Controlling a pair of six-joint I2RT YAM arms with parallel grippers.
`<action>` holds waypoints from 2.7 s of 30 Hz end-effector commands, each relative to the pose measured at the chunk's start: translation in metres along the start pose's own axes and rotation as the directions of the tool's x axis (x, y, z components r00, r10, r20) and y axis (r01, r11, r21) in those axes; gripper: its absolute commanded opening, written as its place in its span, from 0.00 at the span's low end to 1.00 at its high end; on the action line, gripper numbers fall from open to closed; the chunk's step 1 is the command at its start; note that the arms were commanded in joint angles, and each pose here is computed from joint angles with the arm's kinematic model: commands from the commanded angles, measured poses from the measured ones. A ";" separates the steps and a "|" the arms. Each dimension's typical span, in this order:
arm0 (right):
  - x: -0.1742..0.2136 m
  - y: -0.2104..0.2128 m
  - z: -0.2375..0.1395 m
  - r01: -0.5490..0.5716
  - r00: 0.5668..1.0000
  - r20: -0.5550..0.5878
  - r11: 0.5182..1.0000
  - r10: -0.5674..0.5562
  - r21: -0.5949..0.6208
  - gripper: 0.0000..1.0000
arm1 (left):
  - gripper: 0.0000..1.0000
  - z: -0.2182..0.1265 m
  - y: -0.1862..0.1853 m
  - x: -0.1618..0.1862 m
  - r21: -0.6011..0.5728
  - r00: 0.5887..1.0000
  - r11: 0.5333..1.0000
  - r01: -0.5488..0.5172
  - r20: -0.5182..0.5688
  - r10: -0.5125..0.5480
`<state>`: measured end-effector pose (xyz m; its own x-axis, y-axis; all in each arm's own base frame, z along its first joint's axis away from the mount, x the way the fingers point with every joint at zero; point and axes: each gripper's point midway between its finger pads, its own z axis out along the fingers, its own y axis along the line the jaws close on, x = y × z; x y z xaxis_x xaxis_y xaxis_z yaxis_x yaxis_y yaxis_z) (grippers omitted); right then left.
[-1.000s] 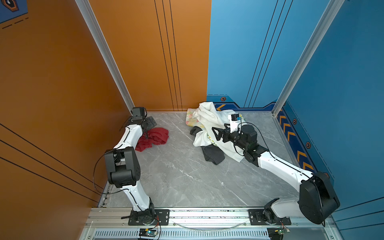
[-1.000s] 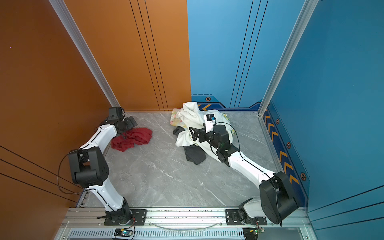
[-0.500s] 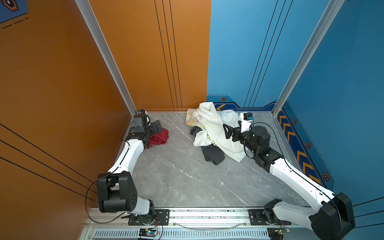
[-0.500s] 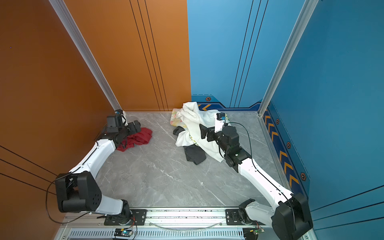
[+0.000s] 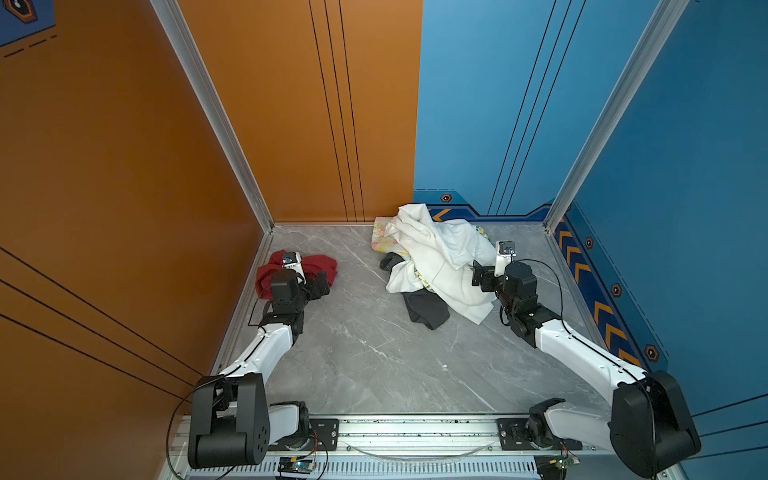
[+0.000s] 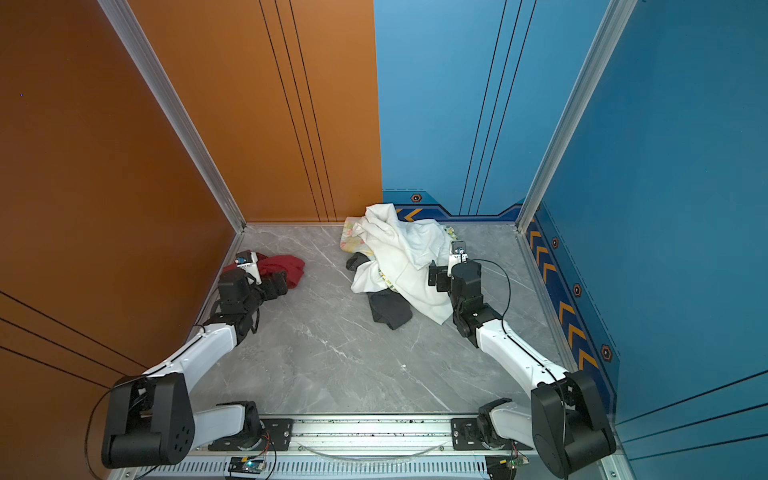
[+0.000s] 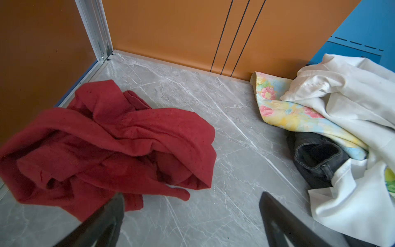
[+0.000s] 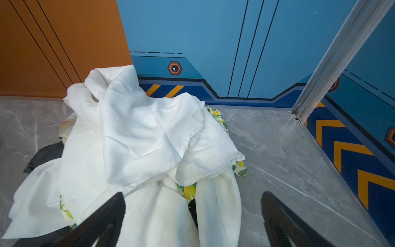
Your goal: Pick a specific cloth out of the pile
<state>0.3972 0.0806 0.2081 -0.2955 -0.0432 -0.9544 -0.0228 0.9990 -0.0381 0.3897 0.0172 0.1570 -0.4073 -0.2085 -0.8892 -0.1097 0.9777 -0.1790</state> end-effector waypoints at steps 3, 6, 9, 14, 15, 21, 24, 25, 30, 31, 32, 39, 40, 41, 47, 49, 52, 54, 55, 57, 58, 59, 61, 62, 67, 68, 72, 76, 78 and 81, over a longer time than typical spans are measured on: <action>0.014 -0.026 0.008 0.087 0.996 0.007 0.987 -0.089 0.132 1.00 | 0.98 0.003 0.010 0.000 -0.079 0.995 0.994 -0.072 0.067 0.077; 0.024 -0.037 0.011 0.092 0.996 -0.010 0.983 -0.092 0.161 1.00 | 0.98 0.004 0.020 0.007 -0.120 0.995 0.991 -0.066 0.072 0.075; 0.035 -0.047 0.015 0.074 0.997 -0.021 0.983 -0.072 0.167 1.00 | 0.98 0.009 0.023 0.019 -0.124 0.994 0.988 -0.089 0.053 0.097; 0.054 -0.063 0.016 0.078 0.997 -0.037 0.975 -0.072 0.206 1.00 | 0.98 0.012 0.032 0.031 -0.166 0.994 0.982 -0.094 0.046 0.102; 0.055 -0.065 0.017 0.075 0.997 -0.035 0.977 -0.070 0.202 1.00 | 0.98 0.014 0.034 0.034 -0.178 0.994 0.979 -0.094 0.041 0.103; 0.067 -0.072 0.021 0.079 0.994 -0.087 0.978 -0.063 0.193 1.00 | 0.98 0.017 0.042 0.037 -0.209 0.994 0.975 -0.071 0.068 0.087; 0.086 -0.066 0.024 0.111 0.988 -0.127 0.977 -0.089 0.180 1.00 | 0.98 0.018 0.042 0.038 -0.203 0.992 0.977 -0.058 0.094 0.078; 0.089 -0.063 0.025 0.125 0.987 -0.122 0.977 -0.104 0.176 1.00 | 0.98 0.018 0.041 0.039 -0.200 0.992 0.978 -0.059 0.098 0.080; 0.099 -0.063 0.029 0.099 0.991 -0.105 0.984 -0.083 0.151 1.00 | 0.98 0.020 0.034 0.041 -0.168 0.990 0.982 -0.086 0.097 0.103; 0.100 -0.067 0.028 0.075 0.994 -0.095 0.986 -0.061 0.150 1.00 | 0.98 0.020 0.030 0.042 -0.158 0.989 0.982 -0.100 0.097 0.116; 0.100 -0.073 0.027 0.041 0.997 -0.077 0.986 -0.029 0.160 1.00 | 0.98 0.020 0.028 0.042 -0.152 0.987 0.982 -0.111 0.100 0.127; 0.114 -0.087 0.019 -0.054 0.999 0.011 0.986 0.053 0.158 1.00 | 0.98 0.024 0.008 0.057 -0.192 0.958 0.954 -0.231 0.124 0.257; 0.115 -0.088 0.021 -0.059 0.998 0.002 0.986 0.060 0.156 1.00 | 0.98 0.024 0.007 0.056 -0.195 0.956 0.952 -0.237 0.126 0.264; 0.114 -0.089 0.026 -0.064 0.998 -0.006 0.986 0.065 0.152 1.00 | 0.98 0.025 0.009 0.056 -0.200 0.958 0.951 -0.234 0.119 0.261; 0.117 -0.092 0.031 -0.084 0.994 -0.050 0.986 0.092 0.143 1.00 | 0.98 0.030 0.016 0.055 -0.209 0.968 0.955 -0.209 0.095 0.232; 0.116 -0.093 0.031 -0.087 0.995 -0.038 0.986 0.094 0.145 1.00 | 0.98 0.030 0.017 0.055 -0.210 0.969 0.956 -0.206 0.095 0.229; 0.115 -0.092 0.030 -0.078 0.996 -0.031 0.985 0.084 0.153 1.00 | 0.98 0.030 0.020 0.055 -0.208 0.971 0.959 -0.194 0.095 0.218; 0.115 -0.092 0.030 -0.075 0.996 -0.035 0.985 0.082 0.157 1.00 | 0.98 0.029 0.020 0.055 -0.207 0.972 0.959 -0.192 0.098 0.215; 0.116 -0.092 0.029 -0.075 0.996 -0.033 0.985 0.081 0.157 1.00 | 0.98 0.029 0.020 0.055 -0.207 0.972 0.959 -0.192 0.098 0.215; 0.115 -0.091 0.030 -0.076 0.996 -0.033 0.985 0.082 0.154 1.00 | 0.98 0.029 0.020 0.055 -0.206 0.971 0.959 -0.192 0.100 0.216; 0.116 -0.092 0.029 -0.075 0.996 -0.036 0.985 0.081 0.156 1.00 | 0.98 0.029 0.020 0.054 -0.207 0.971 0.960 -0.191 0.100 0.215; 0.115 -0.092 0.030 -0.076 0.996 -0.033 0.985 0.082 0.155 1.00 | 0.98 0.029 0.019 0.055 -0.206 0.972 0.960 -0.191 0.100 0.214; 0.115 -0.092 0.030 -0.075 0.996 -0.033 0.985 0.081 0.156 1.00 | 0.98 0.029 0.020 0.055 -0.206 0.972 0.960 -0.191 0.099 0.215; 0.115 -0.092 0.030 -0.076 0.996 -0.035 0.985 0.082 0.156 1.00 | 0.98 0.029 0.019 0.054 -0.206 0.971 0.960 -0.192 0.100 0.216; 0.116 -0.092 0.030 -0.078 0.996 -0.037 0.985 0.084 0.152 1.00 | 0.98 0.029 0.020 0.055 -0.207 0.972 0.960 -0.191 0.099 0.215; 0.116 -0.092 0.030 -0.078 0.996 -0.036 0.985 0.085 0.151 1.00 | 0.98 0.029 0.020 0.055 -0.207 0.972 0.959 -0.192 0.099 0.215; 0.115 -0.092 0.030 -0.079 0.996 -0.035 0.985 0.085 0.152 1.00 | 0.98 0.029 0.020 0.055 -0.207 0.971 0.959 -0.192 0.099 0.216; 0.116 -0.092 0.031 -0.083 0.995 -0.038 0.986 0.089 0.144 1.00 | 0.98 0.029 0.020 0.055 -0.207 0.972 0.960 -0.191 0.098 0.215; 0.116 -0.092 0.031 -0.083 0.995 -0.039 0.986 0.089 0.144 1.00 | 0.98 0.029 0.020 0.055 -0.207 0.971 0.959 -0.192 0.098 0.216; 0.116 -0.092 0.030 -0.083 0.995 -0.038 0.986 0.090 0.144 1.00 | 0.98 0.028 0.020 0.055 -0.208 0.972 0.959 -0.191 0.099 0.215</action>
<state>0.3914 -0.0165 0.0901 -0.3405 0.0305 -0.9397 0.1431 0.9895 -0.0197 0.3885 0.0230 0.0854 -0.3522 0.0159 -0.9358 -0.2024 0.9749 0.0927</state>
